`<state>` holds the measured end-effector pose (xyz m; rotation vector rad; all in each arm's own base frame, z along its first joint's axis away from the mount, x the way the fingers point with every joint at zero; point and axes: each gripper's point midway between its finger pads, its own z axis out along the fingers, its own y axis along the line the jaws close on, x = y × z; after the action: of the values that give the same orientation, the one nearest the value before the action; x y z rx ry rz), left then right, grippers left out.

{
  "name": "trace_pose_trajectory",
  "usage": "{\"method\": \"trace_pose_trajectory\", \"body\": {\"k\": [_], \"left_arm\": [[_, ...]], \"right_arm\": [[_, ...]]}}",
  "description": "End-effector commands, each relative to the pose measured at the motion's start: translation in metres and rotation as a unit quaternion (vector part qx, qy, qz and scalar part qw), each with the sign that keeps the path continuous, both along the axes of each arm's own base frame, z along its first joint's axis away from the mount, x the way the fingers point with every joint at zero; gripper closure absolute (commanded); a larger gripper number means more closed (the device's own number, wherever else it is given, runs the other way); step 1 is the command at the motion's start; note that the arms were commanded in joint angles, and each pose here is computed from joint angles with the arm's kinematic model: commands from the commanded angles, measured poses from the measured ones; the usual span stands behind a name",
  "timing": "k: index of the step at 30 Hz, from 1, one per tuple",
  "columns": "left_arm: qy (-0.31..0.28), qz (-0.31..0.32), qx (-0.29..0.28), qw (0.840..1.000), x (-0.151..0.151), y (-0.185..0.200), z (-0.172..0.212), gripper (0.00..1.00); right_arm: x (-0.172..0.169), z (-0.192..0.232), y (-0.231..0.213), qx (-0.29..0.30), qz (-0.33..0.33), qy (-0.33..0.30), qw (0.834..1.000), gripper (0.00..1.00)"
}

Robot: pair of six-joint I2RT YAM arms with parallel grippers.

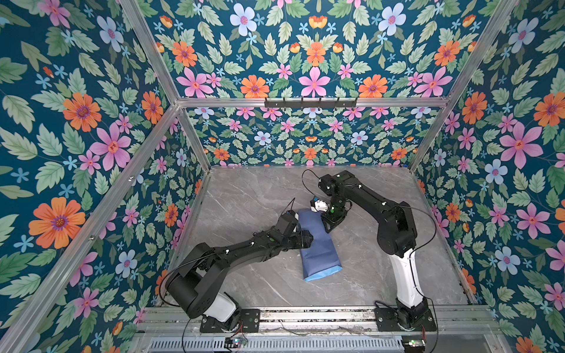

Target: Wrap the gift box in paper

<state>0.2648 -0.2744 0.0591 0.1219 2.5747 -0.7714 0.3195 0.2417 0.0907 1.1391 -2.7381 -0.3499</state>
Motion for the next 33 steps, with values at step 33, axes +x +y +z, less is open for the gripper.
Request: {"method": "trace_pose_trajectory", "body": {"k": [33], "left_arm": [[0.056, 0.014, 0.118, 0.991, -0.024, 0.044, -0.042, 0.16]], "right_arm": [[-0.014, 0.048, 0.009, 0.08, -0.239, -0.109, 0.962, 0.45]]}}
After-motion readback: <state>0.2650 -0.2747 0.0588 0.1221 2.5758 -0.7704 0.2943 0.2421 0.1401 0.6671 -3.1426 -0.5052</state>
